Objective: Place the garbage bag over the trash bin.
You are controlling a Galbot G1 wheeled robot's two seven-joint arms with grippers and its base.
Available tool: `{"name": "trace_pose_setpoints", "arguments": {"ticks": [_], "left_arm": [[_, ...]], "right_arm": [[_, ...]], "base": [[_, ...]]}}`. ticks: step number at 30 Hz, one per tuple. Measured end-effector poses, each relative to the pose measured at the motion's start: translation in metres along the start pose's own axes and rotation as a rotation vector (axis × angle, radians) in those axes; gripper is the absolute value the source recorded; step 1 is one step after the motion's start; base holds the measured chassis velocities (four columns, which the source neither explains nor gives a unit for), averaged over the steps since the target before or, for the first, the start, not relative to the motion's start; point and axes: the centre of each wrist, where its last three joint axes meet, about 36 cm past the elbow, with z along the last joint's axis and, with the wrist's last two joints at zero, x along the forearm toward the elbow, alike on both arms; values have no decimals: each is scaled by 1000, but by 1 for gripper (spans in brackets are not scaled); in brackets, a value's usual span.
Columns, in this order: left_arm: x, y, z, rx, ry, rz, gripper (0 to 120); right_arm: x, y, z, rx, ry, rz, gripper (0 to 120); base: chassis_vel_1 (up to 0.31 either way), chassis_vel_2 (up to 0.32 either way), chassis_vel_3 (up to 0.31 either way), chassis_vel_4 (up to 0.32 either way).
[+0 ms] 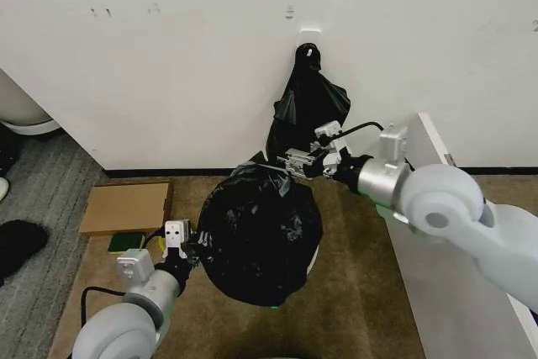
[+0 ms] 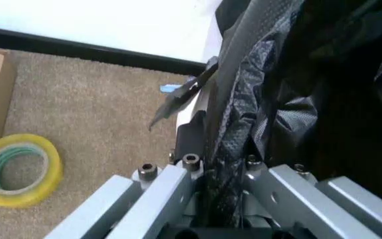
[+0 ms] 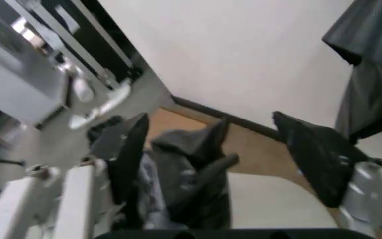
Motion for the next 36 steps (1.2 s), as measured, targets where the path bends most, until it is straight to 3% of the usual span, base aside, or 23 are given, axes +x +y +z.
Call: {"name": "trace_pose_setpoints", "arguments": {"ticks": [3, 7, 9, 14, 25, 36], "left_arm": [[0, 0, 0, 2, 0, -10, 0], [-1, 1, -2, 30, -1, -39, 0], [-3, 2, -2, 44, 2, -53, 0], [-5, 2, -2, 56, -1, -68, 0], [-3, 0, -3, 58, -2, -71, 0], [-4, -2, -3, 50, 5, -65, 0]], "right_arm": [[4, 3, -1, 36, -23, 30, 81], [21, 23, 15, 284, -55, 137, 98], [35, 40, 33, 416, -27, 169, 100], [44, 63, 55, 555, 1, 178, 100], [38, 79, 65, 590, -29, 156, 100], [14, 75, 77, 646, -36, 115, 85]], "base": [[0, 0, 0, 0], [0, 0, 0, 0], [0, 0, 0, 0], [0, 0, 0, 0], [0, 0, 0, 0], [0, 0, 0, 0]]}}
